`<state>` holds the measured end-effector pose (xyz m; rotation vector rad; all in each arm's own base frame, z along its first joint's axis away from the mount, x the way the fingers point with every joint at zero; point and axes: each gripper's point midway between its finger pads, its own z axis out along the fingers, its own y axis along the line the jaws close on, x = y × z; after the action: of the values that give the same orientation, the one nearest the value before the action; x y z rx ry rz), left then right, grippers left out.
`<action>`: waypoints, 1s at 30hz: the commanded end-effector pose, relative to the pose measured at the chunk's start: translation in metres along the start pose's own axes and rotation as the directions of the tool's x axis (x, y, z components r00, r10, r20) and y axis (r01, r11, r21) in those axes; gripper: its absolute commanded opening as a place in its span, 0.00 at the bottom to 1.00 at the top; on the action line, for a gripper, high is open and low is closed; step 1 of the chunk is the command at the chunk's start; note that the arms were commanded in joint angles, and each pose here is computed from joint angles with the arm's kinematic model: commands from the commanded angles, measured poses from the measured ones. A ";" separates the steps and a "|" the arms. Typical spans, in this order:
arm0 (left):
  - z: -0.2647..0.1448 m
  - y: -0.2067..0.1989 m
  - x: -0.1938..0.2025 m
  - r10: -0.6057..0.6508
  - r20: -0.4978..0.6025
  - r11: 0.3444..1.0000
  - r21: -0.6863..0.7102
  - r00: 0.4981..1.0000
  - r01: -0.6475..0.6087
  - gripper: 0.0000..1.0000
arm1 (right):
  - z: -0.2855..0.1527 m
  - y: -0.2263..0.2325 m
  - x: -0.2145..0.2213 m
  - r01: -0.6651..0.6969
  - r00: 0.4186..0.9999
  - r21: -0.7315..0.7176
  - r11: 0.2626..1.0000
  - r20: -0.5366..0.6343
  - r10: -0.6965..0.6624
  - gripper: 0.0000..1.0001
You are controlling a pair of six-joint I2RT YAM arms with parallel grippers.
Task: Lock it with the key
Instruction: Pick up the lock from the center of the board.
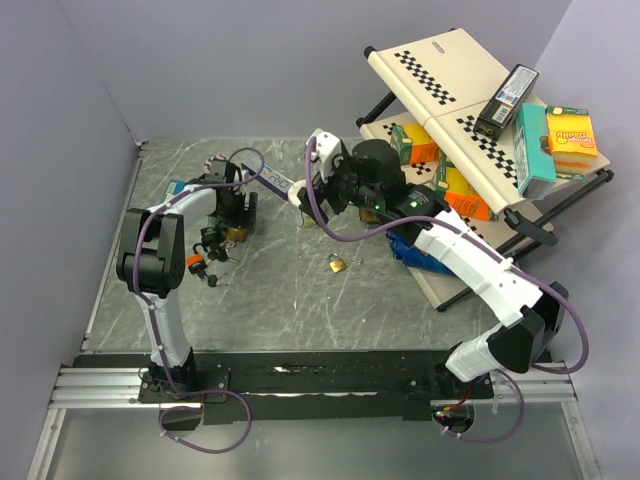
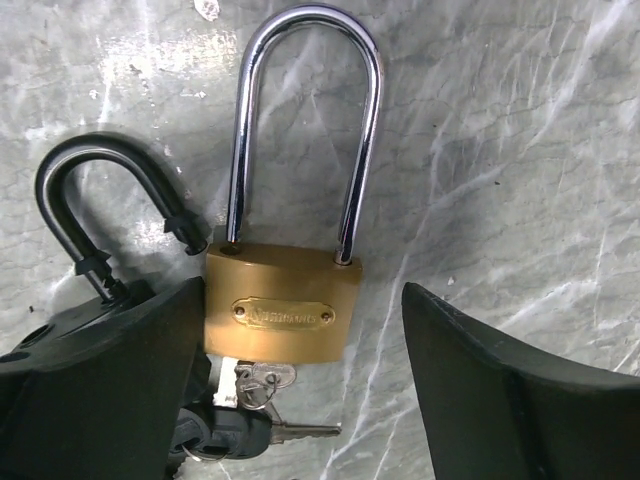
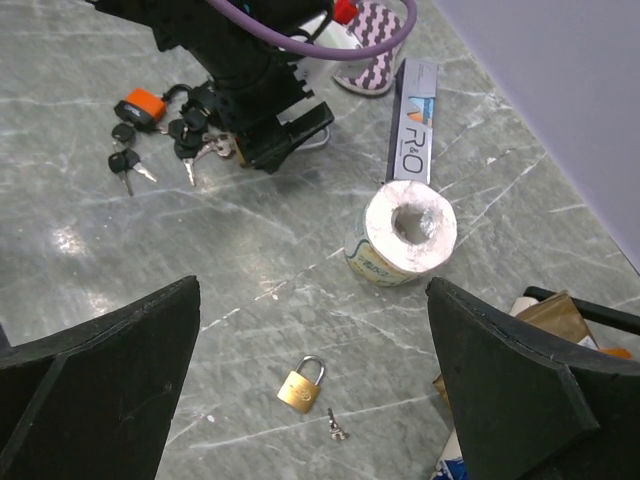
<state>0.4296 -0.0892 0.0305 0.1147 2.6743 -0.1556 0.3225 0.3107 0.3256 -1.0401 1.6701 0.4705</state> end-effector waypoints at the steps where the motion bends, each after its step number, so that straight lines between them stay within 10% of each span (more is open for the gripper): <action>1: 0.006 -0.007 0.001 -0.017 0.007 1.000 0.003 1.000 0.017 0.81 | -0.021 0.006 -0.028 -0.017 0.997 -0.026 1.000 0.081 0.019 1.00; 19: 0.027 -0.013 0.038 -0.135 -0.100 0.990 -0.065 0.986 0.129 0.73 | -0.004 -0.006 0.003 -0.211 0.977 0.083 0.974 0.000 0.212 1.00; 30: -0.014 -0.028 0.006 -0.198 -0.009 0.980 0.017 0.980 0.198 0.14 | 0.008 -0.011 0.019 -0.349 0.932 0.161 0.923 -0.045 0.360 1.00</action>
<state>0.4329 -0.0961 0.0241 -0.0765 2.6651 -0.0858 0.3295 0.3047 0.3005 -0.7697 1.9062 0.5187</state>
